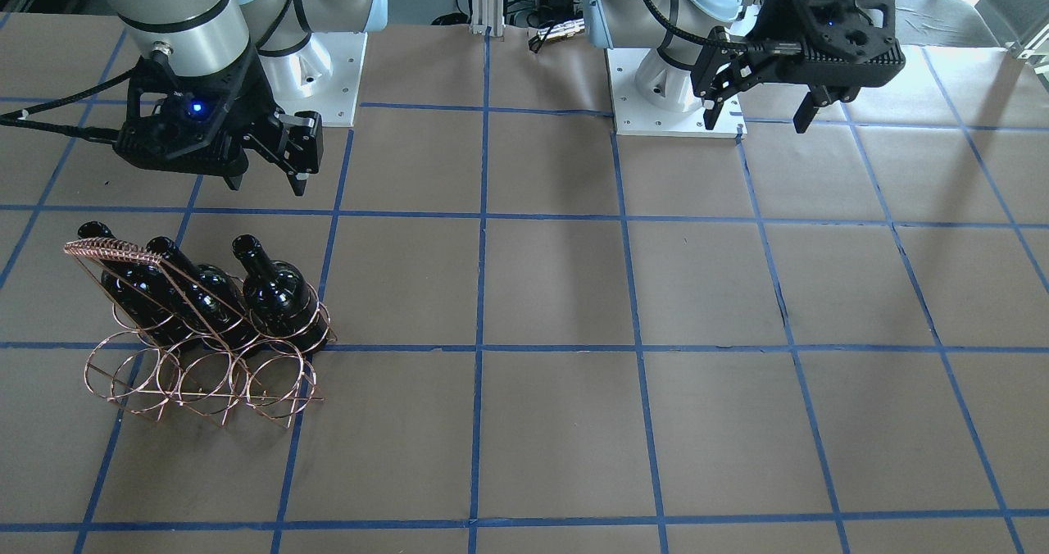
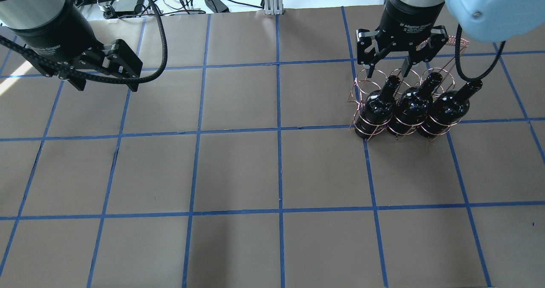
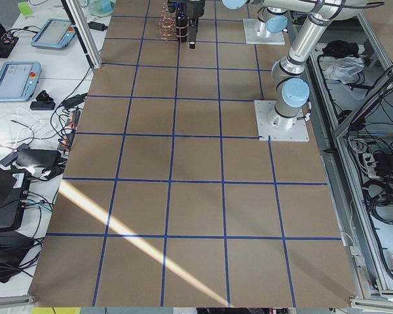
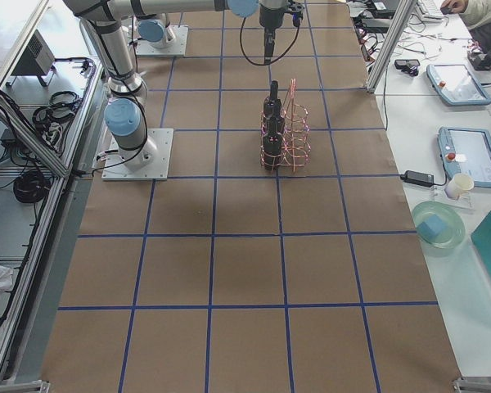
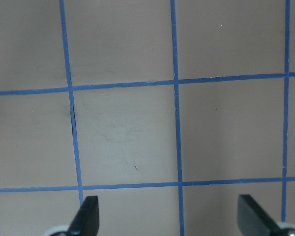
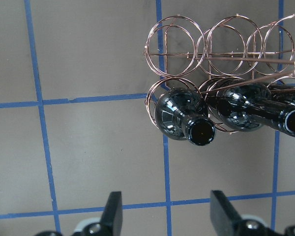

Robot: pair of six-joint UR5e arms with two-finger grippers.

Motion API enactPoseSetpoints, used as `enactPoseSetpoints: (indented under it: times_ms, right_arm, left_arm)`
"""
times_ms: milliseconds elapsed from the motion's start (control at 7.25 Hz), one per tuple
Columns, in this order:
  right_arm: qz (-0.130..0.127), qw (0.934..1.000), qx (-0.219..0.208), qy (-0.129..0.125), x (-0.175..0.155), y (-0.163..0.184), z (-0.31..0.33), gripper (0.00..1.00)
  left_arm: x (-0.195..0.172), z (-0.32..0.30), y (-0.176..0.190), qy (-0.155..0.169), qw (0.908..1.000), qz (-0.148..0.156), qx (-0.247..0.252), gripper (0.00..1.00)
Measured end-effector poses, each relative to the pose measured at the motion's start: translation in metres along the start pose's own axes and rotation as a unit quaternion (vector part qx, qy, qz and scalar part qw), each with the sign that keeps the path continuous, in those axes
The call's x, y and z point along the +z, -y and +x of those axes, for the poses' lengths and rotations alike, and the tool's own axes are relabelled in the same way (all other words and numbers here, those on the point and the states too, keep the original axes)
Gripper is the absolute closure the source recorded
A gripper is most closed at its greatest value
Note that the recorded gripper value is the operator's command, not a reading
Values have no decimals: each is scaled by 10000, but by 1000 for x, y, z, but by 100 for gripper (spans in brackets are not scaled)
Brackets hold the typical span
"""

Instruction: Place wine into wine basket

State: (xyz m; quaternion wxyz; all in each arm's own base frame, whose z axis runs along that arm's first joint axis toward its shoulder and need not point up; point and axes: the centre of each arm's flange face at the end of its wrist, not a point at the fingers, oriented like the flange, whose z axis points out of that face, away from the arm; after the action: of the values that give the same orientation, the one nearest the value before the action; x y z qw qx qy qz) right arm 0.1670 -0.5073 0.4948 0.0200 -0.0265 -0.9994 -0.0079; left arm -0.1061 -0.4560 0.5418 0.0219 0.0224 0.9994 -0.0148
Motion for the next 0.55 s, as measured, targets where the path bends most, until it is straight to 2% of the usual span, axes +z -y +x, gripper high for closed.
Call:
enactPoseSetpoints:
  times_ms: [138, 276, 552]
  right_arm:
    - [15, 10000, 6, 14, -1, -1, 0, 21]
    - [23, 10000, 12, 6, -2, -1, 1, 4]
    - [37, 10000, 13, -40, -2, -1, 3, 1]
  left_arm:
    - [0, 0, 0, 0, 10000, 0, 0, 0]
    - [0, 0, 0, 1, 10000, 0, 0, 0]
    - [0, 0, 0, 1, 10000, 0, 0, 0]
